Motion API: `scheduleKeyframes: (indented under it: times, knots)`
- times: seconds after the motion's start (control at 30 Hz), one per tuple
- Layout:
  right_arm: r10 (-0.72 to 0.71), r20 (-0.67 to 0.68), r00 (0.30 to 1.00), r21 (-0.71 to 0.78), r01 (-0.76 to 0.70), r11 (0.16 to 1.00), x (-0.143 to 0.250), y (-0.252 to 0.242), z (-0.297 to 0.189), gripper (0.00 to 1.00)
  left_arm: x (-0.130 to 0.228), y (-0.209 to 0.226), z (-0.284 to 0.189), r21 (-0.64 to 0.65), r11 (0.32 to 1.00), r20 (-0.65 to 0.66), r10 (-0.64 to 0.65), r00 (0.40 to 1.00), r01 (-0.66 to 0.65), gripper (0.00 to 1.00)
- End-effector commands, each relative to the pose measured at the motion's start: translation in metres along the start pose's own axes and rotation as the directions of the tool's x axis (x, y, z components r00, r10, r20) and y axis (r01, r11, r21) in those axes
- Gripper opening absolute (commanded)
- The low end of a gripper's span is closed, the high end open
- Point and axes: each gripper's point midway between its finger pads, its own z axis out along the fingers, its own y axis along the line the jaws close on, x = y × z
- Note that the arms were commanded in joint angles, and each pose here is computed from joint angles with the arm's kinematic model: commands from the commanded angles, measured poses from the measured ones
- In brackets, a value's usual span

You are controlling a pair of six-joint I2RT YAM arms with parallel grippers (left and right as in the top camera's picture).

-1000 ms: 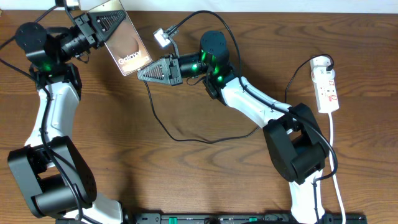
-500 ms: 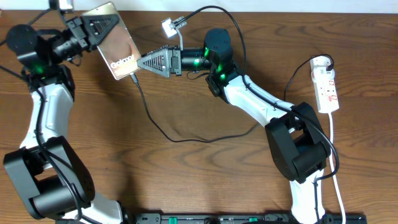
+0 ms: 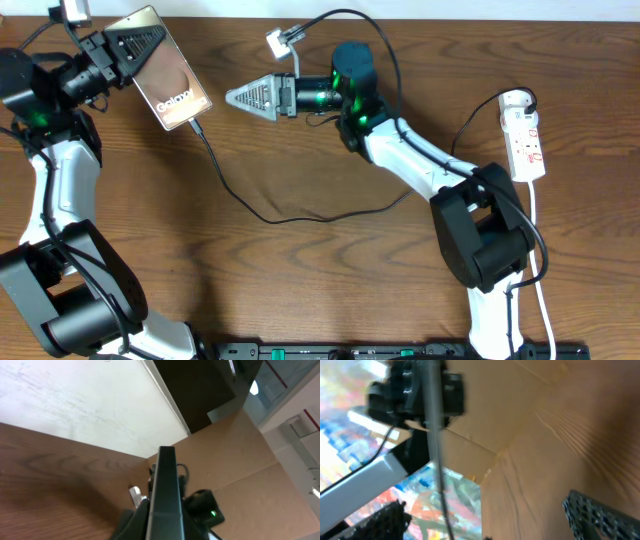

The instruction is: Plug charger to phone and switch on socket

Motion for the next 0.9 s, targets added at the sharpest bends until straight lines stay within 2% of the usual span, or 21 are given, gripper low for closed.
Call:
scheduleKeyframes:
  times: [0.0,0.3,0.4,0.5,0.6,0.77,0.87]
  knots:
    - [0.007,0.038,0.999,0.081,-0.010,0.997,-0.015,-0.022,-0.021,0.99,0.002,-0.012,-0.002,0.014,1.000,-0.028,0.028,0.999,-0.028,0.07]
    - [0.099,0.054,0.994,0.313,-0.111,0.943,-0.004,-0.082,-0.054,0.99,0.004,-0.013,0.000,0.018,0.999,-0.038,0.031,0.999,-0.030,0.07]
    - [0.104,0.052,0.993,0.446,-0.116,0.887,0.002,-0.101,-0.069,0.99,0.008,-0.012,0.004,0.023,0.999,-0.051,0.039,0.998,-0.038,0.07]
    - [0.101,0.038,0.994,0.603,-0.104,0.791,0.006,-0.113,-0.089,0.99,0.016,-0.005,0.011,0.020,1.000,-0.071,0.025,0.997,-0.024,0.07]
    - [0.105,0.027,0.994,0.754,-0.089,0.651,0.006,-0.119,-0.114,0.99,0.028,0.007,0.018,0.008,1.000,-0.098,-0.001,0.995,0.001,0.07]
    - [0.110,0.032,0.993,0.888,-0.079,0.454,-0.004,-0.108,-0.150,0.99,0.051,0.032,0.029,-0.034,0.998,-0.138,-0.055,0.989,0.051,0.07]
    - [0.108,0.044,0.993,0.925,-0.081,0.370,-0.010,-0.097,-0.165,0.99,0.065,0.050,0.035,-0.081,0.993,-0.150,-0.098,0.984,0.086,0.07]
